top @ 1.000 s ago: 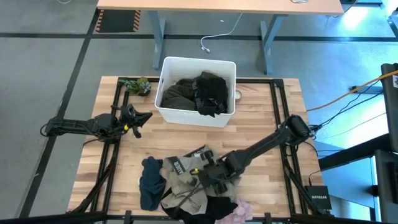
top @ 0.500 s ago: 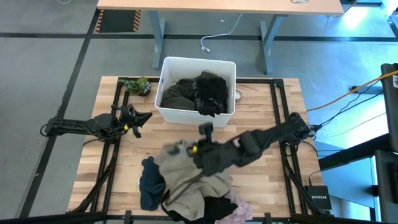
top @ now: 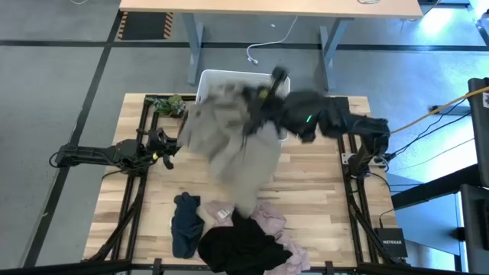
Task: Sort clothes
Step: Put the brown shorts into the white bin
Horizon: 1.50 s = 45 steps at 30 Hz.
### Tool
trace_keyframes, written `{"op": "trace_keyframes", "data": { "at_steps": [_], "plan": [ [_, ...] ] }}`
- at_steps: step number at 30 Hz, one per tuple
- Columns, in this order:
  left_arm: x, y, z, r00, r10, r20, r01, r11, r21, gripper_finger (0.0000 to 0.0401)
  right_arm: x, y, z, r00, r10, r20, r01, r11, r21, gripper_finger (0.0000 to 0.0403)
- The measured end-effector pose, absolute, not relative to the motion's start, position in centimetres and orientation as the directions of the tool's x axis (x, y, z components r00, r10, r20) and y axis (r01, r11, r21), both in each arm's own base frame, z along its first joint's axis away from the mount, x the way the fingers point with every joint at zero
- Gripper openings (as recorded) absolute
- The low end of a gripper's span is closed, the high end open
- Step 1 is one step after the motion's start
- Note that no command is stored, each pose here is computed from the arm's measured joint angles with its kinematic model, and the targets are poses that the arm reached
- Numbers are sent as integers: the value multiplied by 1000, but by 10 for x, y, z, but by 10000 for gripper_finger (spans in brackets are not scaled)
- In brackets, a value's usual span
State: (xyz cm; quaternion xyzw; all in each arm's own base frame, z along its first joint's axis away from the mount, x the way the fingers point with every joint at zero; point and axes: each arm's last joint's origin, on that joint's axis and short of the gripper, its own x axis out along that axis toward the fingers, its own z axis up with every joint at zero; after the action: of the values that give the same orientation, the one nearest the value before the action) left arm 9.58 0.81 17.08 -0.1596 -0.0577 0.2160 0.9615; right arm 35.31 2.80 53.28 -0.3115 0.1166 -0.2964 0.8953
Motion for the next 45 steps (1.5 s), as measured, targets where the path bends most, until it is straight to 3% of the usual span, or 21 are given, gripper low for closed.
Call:
{"op": "trace_keyframes", "data": {
  "at_steps": [5,9,16,25,30,33,38,41,45],
  "plan": [
    [96,8,171,900,434,42,-397,856,-332,8,339,-8,560,724,-676,139,624,556,-549,28],
    [96,8,171,900,435,42,-398,856,-329,8,335,-30,564,676,-721,153,676,524,-519,28],
    [96,8,171,899,435,42,-399,856,-329,8,353,-74,516,606,-790,-96,680,576,-454,46],
    [96,8,171,898,438,42,-405,859,-313,8,369,-105,448,523,-718,-460,575,695,-431,121],
    [96,8,171,897,439,42,-408,862,-300,8,360,-88,448,491,-709,-507,510,705,-493,170],
    [96,8,171,897,440,42,-409,862,-300,8,348,-63,459,531,-678,-509,471,735,-488,189],
    [96,8,171,897,440,42,-408,860,-308,8,331,-8,459,609,-469,-640,268,881,-390,199],
    [96,8,171,897,440,42,-404,855,-326,8,323,28,445,555,-371,-745,140,924,-356,199],
    [96,8,171,897,440,42,-403,853,-330,8,313,70,416,447,-405,-798,41,900,-433,200]
  ]
}}
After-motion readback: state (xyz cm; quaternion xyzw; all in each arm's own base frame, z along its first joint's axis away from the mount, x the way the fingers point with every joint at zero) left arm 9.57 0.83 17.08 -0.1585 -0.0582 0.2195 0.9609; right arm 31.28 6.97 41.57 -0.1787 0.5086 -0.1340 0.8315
